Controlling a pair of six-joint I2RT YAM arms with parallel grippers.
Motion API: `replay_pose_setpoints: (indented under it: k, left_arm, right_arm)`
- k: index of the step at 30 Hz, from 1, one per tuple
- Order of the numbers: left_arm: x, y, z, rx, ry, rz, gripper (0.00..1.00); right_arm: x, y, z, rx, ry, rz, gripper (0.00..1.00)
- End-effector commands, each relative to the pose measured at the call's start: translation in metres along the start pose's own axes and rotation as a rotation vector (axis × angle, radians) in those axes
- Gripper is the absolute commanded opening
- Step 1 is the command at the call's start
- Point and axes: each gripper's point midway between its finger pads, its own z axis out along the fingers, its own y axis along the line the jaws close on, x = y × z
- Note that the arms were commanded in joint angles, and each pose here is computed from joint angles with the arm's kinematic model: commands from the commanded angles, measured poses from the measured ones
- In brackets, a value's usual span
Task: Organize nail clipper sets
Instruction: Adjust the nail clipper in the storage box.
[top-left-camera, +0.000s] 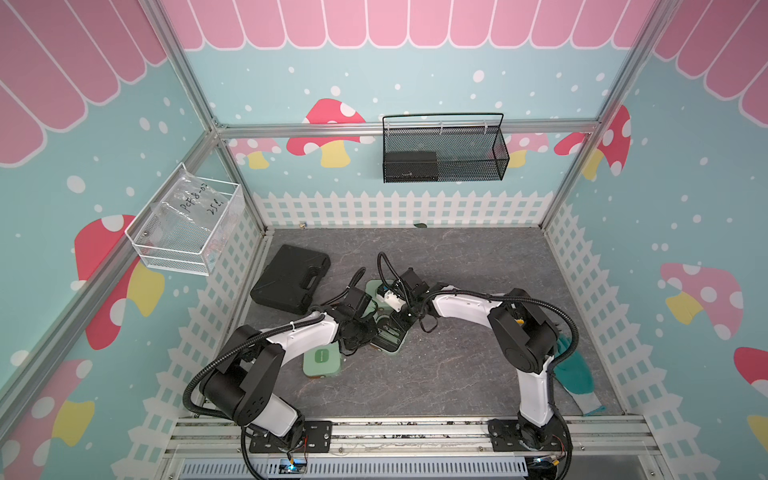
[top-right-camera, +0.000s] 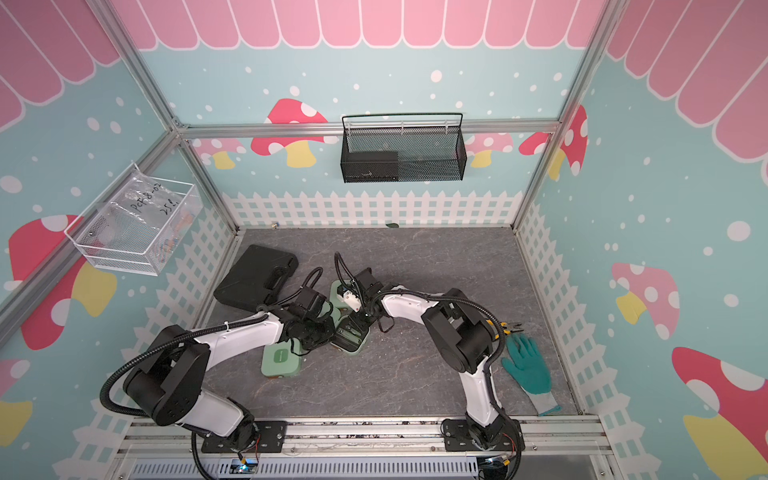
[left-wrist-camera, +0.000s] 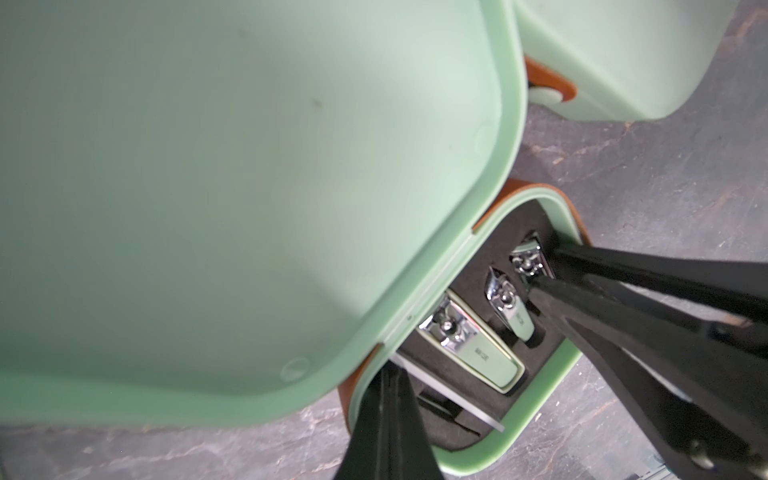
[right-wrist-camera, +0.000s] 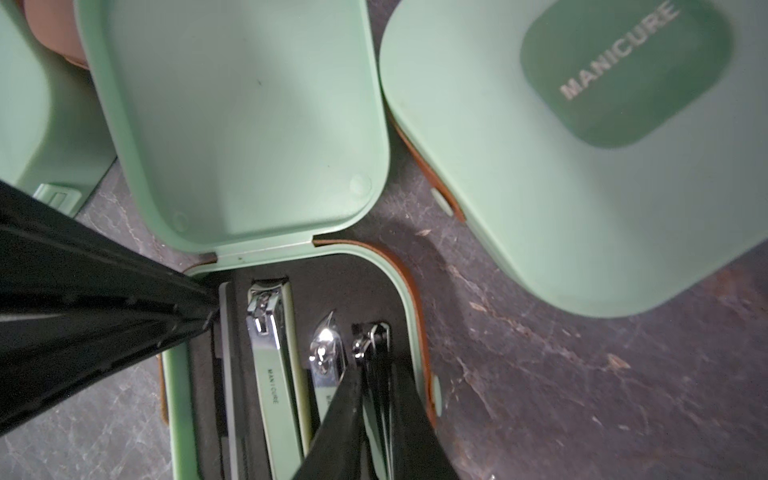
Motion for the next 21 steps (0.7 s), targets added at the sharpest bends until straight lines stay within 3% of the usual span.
replay_pose_setpoints:
  k: [1,12,21]
  left_arm:
    - [0.006,0.017,0.009,-0.065,0.032,-0.015,0.0]
    - [0.009,0.022,0.006,-0.066,0.025,-0.015,0.0]
    - [0.012,0.027,0.003,-0.066,0.023,-0.013,0.0]
  right_arm:
    - [0.014,-0.005,0.019,0.027,0.058,0.0,0.15]
    - [0.044,-0.028,0.032,0.158,0.148,0.111,0.15]
    - [0.059,-0.041,0.035,0.16,0.168,0.262,0.14]
